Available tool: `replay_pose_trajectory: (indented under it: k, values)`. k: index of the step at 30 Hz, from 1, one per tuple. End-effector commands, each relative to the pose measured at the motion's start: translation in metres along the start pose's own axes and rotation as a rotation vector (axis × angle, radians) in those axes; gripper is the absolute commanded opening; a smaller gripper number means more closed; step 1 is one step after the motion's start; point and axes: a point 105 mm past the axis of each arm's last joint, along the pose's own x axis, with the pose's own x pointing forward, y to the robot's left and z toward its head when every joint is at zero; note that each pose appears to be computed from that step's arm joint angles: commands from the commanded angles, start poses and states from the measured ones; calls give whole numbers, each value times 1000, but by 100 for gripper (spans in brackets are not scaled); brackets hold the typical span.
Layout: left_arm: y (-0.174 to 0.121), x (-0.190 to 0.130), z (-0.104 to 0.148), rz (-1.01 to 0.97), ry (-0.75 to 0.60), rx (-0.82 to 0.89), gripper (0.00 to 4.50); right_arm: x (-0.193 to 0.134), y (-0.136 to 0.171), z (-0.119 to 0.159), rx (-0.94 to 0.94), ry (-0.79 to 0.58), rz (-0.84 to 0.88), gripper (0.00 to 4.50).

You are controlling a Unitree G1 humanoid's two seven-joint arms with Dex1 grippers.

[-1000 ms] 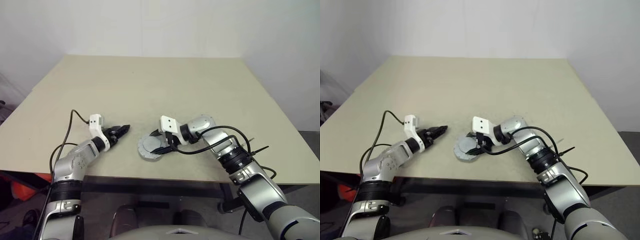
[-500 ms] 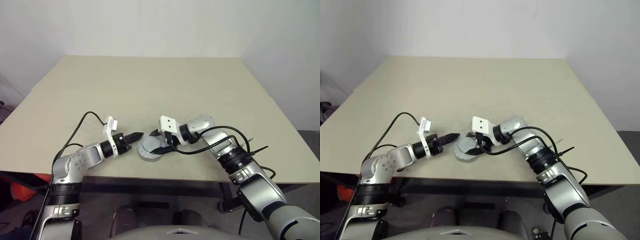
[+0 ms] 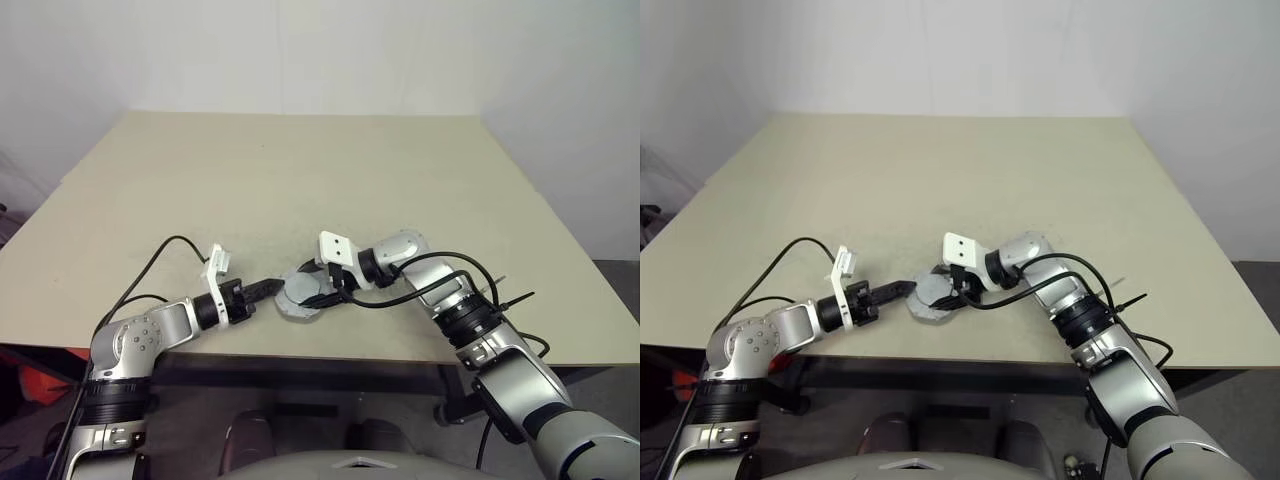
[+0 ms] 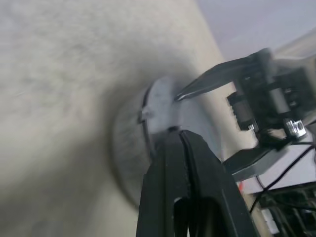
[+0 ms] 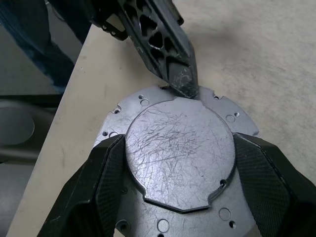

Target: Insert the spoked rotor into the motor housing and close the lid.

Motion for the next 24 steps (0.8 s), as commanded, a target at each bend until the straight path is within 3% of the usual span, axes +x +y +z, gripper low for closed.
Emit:
replay_pose_trajectory:
  k: [1, 7, 12, 18, 24]
  values:
    - [-3, 5, -14, 10, 47, 2, 5, 6, 4, -9, 14, 49, 19, 296]
    - [-3, 7, -15, 12, 49, 3, 5, 5, 2, -7, 33, 37, 14, 296]
    - [-1, 7, -13, 26, 50, 11, 1, -3, 0, 5, -9, 1, -12, 448]
    - [1, 7, -11, 33, 49, 16, 1, -30, 3, 55, 56, -221, -10, 448]
    - [3, 10, -11, 33, 53, 17, 1, -55, -13, 67, 207, -321, -135, 448]
